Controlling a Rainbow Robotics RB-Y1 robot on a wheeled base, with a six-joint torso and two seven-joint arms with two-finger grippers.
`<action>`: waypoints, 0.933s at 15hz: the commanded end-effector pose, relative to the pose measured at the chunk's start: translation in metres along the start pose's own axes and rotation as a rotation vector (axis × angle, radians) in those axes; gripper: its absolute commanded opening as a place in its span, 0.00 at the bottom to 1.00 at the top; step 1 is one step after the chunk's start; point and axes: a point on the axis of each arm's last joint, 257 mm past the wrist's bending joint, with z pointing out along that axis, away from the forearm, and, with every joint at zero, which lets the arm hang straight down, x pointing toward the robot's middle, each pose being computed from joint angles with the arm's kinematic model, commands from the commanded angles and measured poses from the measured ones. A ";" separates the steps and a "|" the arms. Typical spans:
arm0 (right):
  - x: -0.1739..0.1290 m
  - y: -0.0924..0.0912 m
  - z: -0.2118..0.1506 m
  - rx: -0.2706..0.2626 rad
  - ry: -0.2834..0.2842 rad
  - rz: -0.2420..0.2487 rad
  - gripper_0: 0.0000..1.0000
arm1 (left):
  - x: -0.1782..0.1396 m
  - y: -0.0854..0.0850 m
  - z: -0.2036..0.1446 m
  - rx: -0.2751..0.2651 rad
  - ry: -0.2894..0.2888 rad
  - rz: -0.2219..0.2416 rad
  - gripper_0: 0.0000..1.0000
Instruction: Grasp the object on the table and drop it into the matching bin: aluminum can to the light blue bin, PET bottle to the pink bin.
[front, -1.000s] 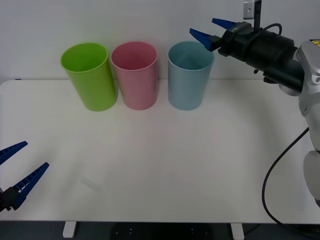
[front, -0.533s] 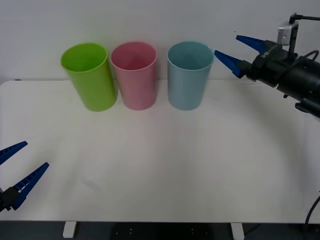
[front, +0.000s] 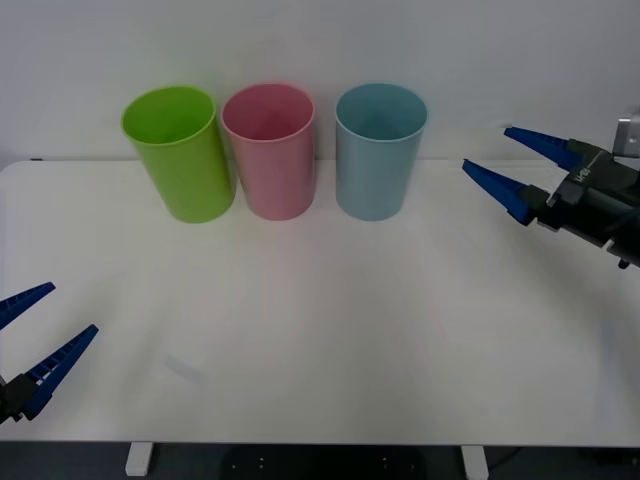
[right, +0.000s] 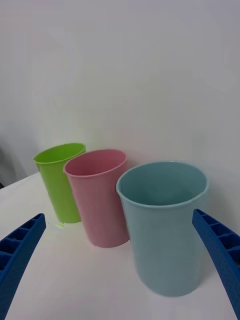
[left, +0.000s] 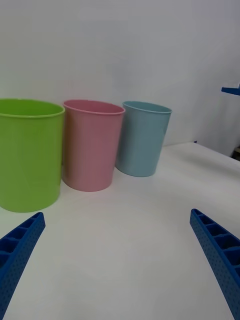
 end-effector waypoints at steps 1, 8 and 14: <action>0.009 0.014 -0.023 0.010 0.015 -0.021 1.00 | 0.000 0.000 0.000 0.000 0.000 0.000 1.00; 0.046 0.042 -0.074 0.034 0.064 -0.154 1.00 | 0.000 0.000 0.000 0.000 0.000 0.000 1.00; 0.065 0.057 -0.115 0.085 0.105 -0.120 1.00 | 0.000 0.000 0.000 0.000 0.000 0.000 1.00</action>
